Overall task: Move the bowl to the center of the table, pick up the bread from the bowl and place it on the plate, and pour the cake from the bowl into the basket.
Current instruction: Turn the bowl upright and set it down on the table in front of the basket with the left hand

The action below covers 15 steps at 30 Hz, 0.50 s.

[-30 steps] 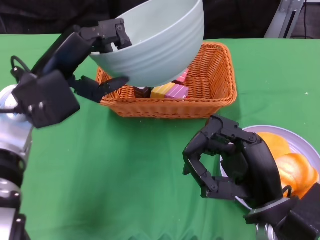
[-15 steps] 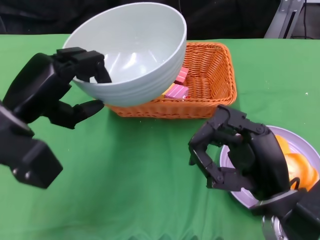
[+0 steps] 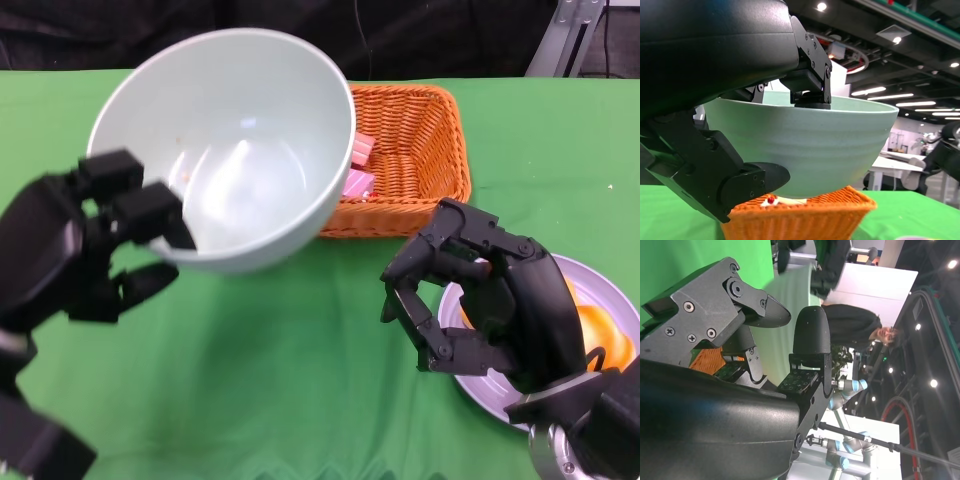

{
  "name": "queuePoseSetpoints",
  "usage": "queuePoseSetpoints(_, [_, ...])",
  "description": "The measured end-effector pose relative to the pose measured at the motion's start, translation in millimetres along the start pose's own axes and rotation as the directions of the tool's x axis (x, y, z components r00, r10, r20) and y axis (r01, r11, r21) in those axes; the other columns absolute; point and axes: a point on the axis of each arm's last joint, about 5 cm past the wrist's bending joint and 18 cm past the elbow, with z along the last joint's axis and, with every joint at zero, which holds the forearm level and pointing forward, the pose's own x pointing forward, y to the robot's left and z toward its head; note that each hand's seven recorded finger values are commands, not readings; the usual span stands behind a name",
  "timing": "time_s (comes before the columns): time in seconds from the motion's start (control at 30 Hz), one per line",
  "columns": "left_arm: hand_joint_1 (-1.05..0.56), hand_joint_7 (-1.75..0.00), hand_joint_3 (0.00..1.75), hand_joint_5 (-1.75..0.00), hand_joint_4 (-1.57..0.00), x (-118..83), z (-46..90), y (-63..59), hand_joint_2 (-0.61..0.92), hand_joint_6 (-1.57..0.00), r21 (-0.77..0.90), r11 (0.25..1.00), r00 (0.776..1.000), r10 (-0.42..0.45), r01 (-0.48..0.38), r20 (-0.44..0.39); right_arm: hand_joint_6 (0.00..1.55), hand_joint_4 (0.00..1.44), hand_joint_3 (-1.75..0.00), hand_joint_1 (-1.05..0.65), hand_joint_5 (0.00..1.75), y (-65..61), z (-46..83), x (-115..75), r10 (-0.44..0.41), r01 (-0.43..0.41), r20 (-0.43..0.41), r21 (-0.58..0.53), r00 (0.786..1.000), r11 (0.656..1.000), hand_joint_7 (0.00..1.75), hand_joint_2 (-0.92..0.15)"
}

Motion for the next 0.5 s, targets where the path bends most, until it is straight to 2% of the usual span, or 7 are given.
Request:
queuePoseSetpoints(0.2, [-0.01,-1.75,1.13,-1.75,-0.72,-30,11.9,-13.1,0.47,-0.59,0.023,1.000,1.000,-0.005,0.005,-0.008,0.72,0.80,-1.14,-0.12,1.50,-1.5,1.9,0.2,0.007,-0.007,0.003,0.008,1.000,1.000,1.24,-0.42])
queuePoseSetpoints(0.37, [-0.01,-1.75,1.09,-1.75,-0.73,-42,18.7,-17.6,0.48,-0.57,0.033,0.999,1.000,-0.006,0.006,0.004,0.72,0.81,-1.17,-0.09,1.49,-1.9,2.7,0.5,0.008,-0.008,0.004,0.016,1.000,1.000,1.23,-0.41])
queuePoseSetpoints(0.5, [0.06,-1.72,1.00,-1.75,-0.71,-52,24.4,-21.1,0.46,-0.57,0.023,1.000,1.000,-0.015,0.015,0.013,0.72,0.81,-1.19,-0.10,1.49,-2.8,3.2,0.3,0.013,-0.013,0.004,0.016,1.000,1.000,1.24,-0.41])
